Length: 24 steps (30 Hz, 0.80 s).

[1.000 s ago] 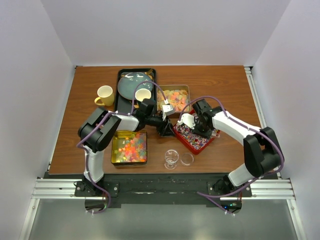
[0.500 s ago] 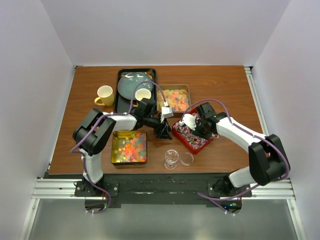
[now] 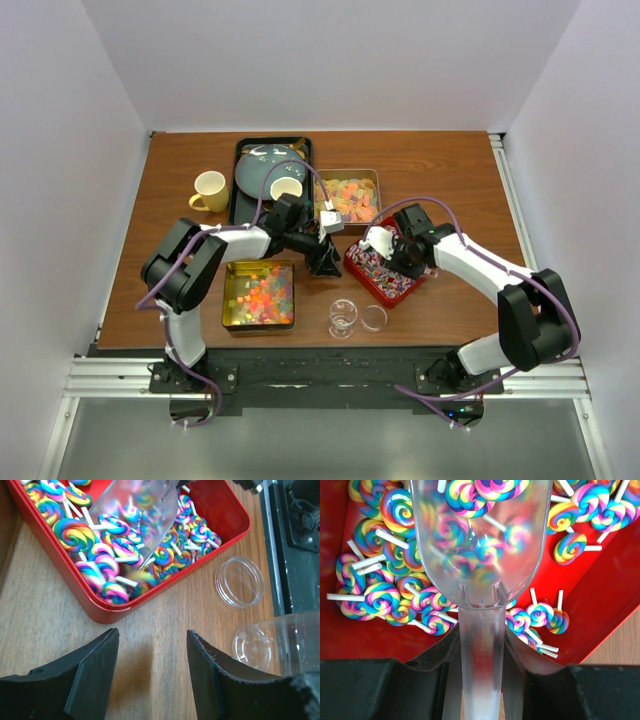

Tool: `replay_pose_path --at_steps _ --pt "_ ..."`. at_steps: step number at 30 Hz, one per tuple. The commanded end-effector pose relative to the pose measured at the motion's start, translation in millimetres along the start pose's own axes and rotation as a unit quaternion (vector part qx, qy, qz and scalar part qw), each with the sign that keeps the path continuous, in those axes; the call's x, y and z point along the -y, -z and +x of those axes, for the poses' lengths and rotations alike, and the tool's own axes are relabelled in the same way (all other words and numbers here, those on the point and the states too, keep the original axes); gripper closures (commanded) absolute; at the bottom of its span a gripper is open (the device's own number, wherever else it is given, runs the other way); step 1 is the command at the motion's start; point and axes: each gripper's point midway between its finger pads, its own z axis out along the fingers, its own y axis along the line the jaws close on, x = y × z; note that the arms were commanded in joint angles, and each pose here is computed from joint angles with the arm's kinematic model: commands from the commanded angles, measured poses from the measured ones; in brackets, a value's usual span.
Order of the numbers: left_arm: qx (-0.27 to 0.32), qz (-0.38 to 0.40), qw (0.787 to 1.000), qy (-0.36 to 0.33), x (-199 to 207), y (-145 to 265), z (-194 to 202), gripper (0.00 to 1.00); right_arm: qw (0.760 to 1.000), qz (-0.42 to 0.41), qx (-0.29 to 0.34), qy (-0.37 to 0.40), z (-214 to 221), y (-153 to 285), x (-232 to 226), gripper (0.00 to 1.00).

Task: Pack the candies
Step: Scoop the fake candies from the storage box.

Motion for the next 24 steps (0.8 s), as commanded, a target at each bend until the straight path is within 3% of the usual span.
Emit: replay_pose_path --at_steps 1,9,24 --pt "0.04 -0.01 0.999 -0.028 2 13 -45 0.39 1.0 0.004 0.013 -0.019 -9 11 7 1.0" --pt "0.04 -0.011 0.999 -0.034 4 19 -44 0.39 1.0 0.011 0.002 -0.021 -3 19 11 1.0" --pt "0.024 -0.019 0.999 -0.028 3 29 -42 0.39 0.997 0.023 0.07 -0.02 3 12 -6 1.0"
